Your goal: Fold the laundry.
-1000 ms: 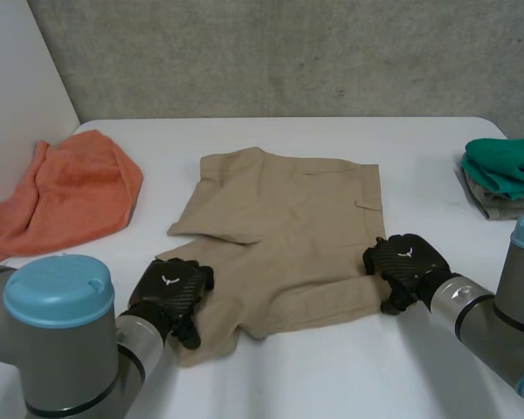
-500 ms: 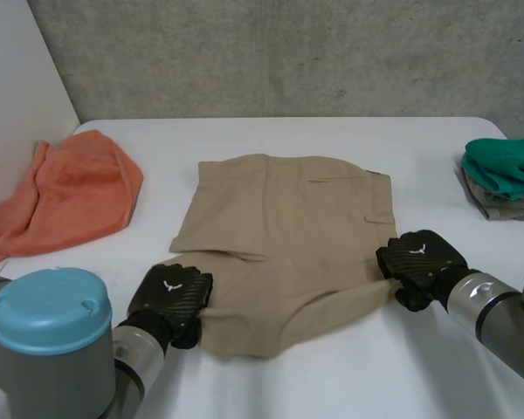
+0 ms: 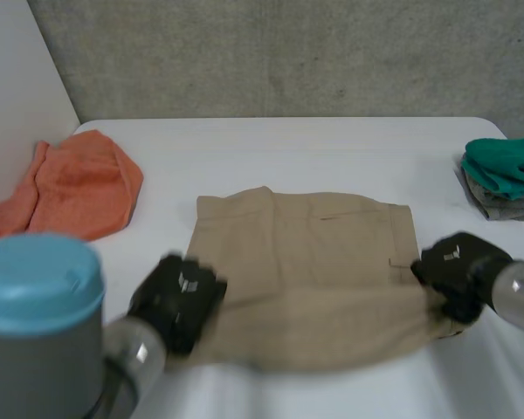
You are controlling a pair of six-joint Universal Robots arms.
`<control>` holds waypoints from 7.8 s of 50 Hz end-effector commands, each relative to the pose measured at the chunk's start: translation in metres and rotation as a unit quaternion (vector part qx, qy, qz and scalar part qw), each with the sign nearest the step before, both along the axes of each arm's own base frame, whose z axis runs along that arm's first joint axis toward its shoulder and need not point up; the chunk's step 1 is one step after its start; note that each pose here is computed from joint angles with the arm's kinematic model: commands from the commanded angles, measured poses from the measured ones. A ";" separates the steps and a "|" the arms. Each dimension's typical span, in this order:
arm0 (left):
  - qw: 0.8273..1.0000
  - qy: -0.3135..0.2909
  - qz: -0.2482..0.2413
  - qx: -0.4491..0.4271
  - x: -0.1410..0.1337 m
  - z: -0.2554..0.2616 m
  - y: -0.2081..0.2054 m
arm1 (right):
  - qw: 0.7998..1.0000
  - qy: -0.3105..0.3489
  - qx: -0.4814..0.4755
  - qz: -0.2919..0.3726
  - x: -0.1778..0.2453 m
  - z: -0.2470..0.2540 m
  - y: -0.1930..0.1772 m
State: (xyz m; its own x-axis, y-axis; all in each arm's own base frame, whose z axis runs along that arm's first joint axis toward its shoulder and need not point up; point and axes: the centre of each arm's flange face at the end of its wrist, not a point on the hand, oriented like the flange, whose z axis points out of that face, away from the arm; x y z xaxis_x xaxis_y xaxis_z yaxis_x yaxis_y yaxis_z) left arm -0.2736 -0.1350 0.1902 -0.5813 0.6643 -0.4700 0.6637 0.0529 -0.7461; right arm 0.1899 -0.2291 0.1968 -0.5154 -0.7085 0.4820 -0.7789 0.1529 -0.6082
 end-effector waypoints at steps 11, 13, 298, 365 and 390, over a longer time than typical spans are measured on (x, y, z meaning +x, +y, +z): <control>0.982 0.103 0.064 -0.142 -0.070 -0.023 -0.161 | 0.989 -0.049 -0.136 -0.030 0.052 -0.036 -0.120; 0.979 0.111 0.069 -0.156 -0.073 -0.026 -0.171 | 0.985 -0.056 -0.163 -0.029 0.057 -0.042 -0.134; 0.939 0.311 -0.144 0.027 -0.059 0.106 -0.072 | 0.945 -0.253 -0.202 0.044 0.133 -0.092 -0.067; 0.935 0.329 -0.124 0.037 -0.054 0.107 -0.081 | 0.857 -0.312 -0.409 -0.036 -0.190 -0.036 -0.300; 0.935 0.329 -0.124 0.036 -0.053 0.108 -0.081 | 0.890 -0.309 -0.320 -0.094 -0.232 -0.033 -0.262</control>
